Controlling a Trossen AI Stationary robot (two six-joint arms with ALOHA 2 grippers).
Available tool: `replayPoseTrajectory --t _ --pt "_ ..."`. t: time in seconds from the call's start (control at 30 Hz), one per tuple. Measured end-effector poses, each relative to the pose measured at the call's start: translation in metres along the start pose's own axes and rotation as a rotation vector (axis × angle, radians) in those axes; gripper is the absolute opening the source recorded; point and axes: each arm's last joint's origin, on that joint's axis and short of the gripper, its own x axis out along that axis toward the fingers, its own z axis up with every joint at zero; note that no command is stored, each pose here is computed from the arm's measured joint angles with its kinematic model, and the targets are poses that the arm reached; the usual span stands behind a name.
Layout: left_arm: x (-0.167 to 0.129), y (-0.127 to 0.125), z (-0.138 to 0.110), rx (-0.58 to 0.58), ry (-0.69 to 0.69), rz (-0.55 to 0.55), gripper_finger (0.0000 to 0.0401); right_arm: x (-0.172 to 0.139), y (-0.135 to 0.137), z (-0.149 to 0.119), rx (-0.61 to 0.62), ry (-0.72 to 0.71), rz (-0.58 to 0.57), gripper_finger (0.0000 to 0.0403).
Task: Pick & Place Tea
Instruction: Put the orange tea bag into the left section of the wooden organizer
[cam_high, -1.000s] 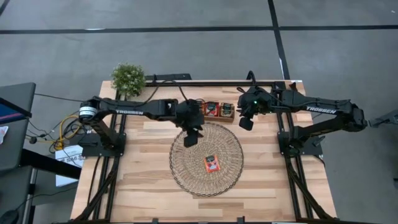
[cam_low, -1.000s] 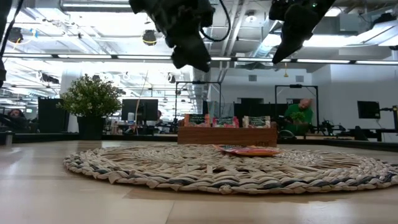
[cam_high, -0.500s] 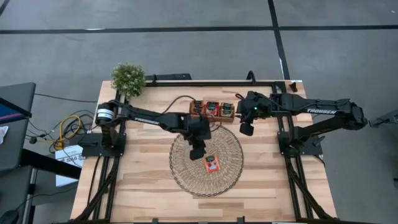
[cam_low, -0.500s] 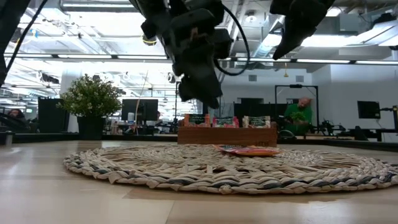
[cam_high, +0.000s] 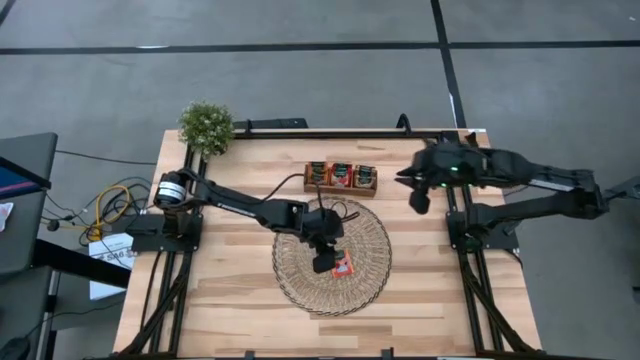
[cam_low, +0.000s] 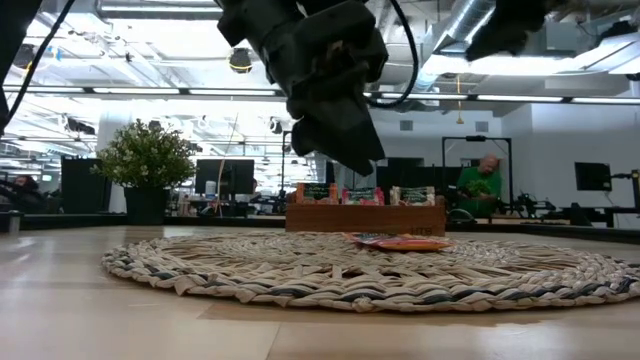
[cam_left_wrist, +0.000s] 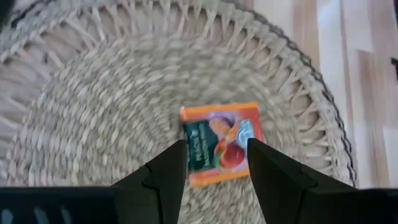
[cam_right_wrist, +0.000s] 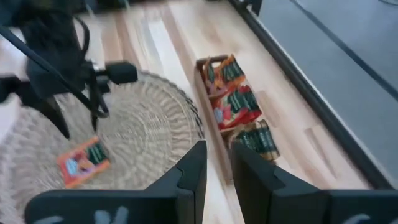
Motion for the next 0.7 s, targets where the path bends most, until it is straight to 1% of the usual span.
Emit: replayPoseTrajectory --t 0.17,0.33,0.47,0.53,0.7 --pt "0.0 -0.001 0.0 -0.017 -0.024 0.049 0.0161 -0.016 0.0 -0.037 0.127 -0.137 0.044 0.0065" --pt "0.004 0.001 0.001 -0.042 -0.035 0.059 0.0161 -0.026 0.002 -0.073 0.234 -0.305 0.136 0.0065" --pt "0.013 0.002 0.001 -0.045 -0.015 0.068 0.0161 -0.027 0.004 -0.097 0.303 -0.365 0.21 0.0065" --pt "0.018 0.002 0.0 -0.048 0.02 0.076 0.0161 -0.026 0.005 -0.105 0.326 -0.389 0.245 0.0065" --pt "0.032 0.0 0.007 -0.052 0.069 0.068 0.0161 -0.027 0.006 -0.118 0.322 -0.433 0.289 0.0065"
